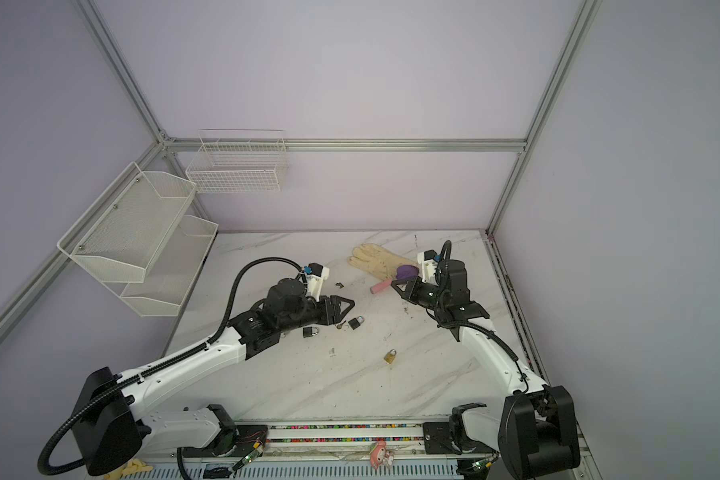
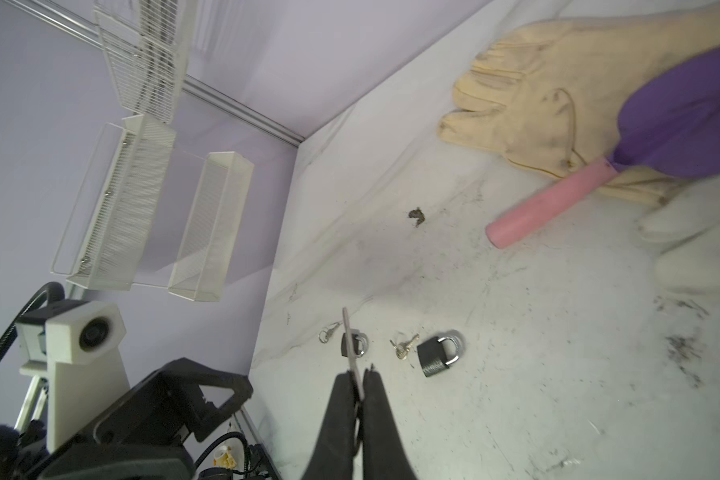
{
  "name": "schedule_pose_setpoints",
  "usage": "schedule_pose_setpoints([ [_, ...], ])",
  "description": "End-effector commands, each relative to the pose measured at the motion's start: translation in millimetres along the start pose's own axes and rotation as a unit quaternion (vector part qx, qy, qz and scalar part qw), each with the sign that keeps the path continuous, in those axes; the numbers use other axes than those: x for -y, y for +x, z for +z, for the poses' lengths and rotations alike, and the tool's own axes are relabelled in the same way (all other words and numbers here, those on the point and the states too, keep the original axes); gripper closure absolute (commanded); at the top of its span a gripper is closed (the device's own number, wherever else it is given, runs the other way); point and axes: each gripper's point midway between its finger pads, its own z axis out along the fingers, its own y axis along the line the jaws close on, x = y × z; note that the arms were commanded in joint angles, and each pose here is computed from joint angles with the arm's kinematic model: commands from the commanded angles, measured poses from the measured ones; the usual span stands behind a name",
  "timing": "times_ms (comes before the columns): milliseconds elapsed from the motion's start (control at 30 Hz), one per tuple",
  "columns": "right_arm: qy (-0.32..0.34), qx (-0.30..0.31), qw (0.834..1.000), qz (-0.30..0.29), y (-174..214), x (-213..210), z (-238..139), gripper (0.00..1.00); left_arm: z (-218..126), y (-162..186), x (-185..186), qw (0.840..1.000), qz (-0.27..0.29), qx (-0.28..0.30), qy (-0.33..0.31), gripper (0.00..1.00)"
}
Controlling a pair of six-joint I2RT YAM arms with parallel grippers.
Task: Unlock with the key
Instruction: 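Lower the left gripper onto the small brass padlock and grasp it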
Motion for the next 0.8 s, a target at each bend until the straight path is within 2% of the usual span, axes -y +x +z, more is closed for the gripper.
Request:
schedule_pose_setpoints([
  [0,0.051,0.011,0.999,0.0,2,24,-2,1.0,2,6,19,0.998,0.011,-0.026,-0.052,0.39],
  [133,0.065,0.001,0.998,0.003,6,37,6,1.0,35,46,34,0.992,0.048,-0.09,-0.069,0.38],
  [300,0.081,0.009,0.997,-0.001,3,49,7,1.0,71,74,49,0.98,0.11,-0.134,-0.099,0.37],
  [567,0.079,-0.014,0.997,0.018,4,70,13,1.0,114,98,50,0.952,0.19,-0.189,-0.149,0.41],
  [767,0.087,-0.006,0.996,0.022,1,77,8,1.0,133,113,42,0.936,0.214,-0.217,-0.175,0.45],
])
